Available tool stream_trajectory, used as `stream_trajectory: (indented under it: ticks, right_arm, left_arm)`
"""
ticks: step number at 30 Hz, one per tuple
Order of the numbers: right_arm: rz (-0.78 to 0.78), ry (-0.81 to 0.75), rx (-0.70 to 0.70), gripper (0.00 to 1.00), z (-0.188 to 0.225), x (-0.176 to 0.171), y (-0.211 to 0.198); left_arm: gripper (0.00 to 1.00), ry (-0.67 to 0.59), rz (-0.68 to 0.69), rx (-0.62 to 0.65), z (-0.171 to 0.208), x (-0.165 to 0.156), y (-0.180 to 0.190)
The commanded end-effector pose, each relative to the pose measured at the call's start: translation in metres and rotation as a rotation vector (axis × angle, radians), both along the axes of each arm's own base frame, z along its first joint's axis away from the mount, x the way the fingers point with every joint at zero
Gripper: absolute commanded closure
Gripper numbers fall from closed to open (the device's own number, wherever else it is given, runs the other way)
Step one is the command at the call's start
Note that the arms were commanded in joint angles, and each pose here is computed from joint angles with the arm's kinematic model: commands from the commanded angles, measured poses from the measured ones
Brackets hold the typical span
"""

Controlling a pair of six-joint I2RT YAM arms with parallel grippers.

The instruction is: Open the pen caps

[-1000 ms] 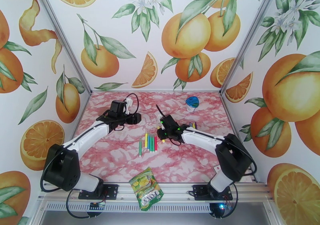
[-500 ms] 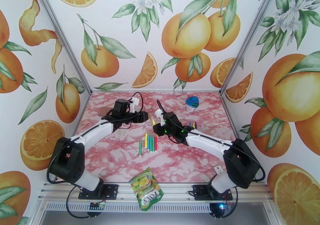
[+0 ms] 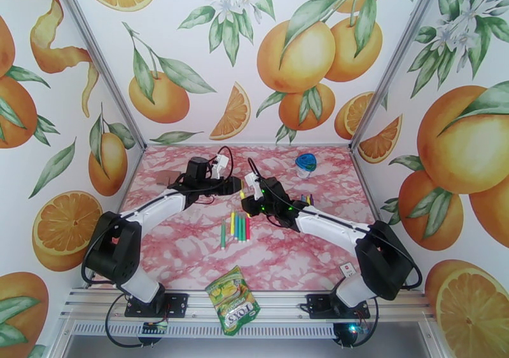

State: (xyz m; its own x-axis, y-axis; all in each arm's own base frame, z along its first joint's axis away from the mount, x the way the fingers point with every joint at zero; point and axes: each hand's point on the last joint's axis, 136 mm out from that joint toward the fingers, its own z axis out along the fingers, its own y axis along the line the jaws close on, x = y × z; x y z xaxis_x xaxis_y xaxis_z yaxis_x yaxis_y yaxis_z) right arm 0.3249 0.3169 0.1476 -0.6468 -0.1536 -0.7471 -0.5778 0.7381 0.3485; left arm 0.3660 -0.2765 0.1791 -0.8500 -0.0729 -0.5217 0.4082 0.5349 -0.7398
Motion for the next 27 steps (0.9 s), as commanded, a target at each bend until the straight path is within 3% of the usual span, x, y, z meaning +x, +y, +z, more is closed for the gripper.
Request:
stream_trajectory:
  ticks: [1, 20, 23, 27]
  right_arm:
    - [0.039, -0.067, 0.054, 0.81, 0.029, 0.002, 0.012]
    - [0.027, -0.093, 0.05, 0.82, 0.033, 0.002, 0.009]
    - [0.031, -0.093, 0.049, 0.79, 0.033, 0.002, 0.009]
    - [0.049, -0.08, 0.045, 0.68, 0.027, 0.0, 0.011]
  left_arm:
    - [0.4, -0.049, -0.038, -0.051, 0.021, 0.004, -0.012]
    - [0.78, -0.028, -0.069, -0.074, 0.021, 0.005, -0.021]
    - [0.84, -0.026, -0.072, -0.077, 0.021, 0.005, -0.022]
    - [0.9, -0.033, -0.08, -0.086, 0.026, 0.005, -0.024]
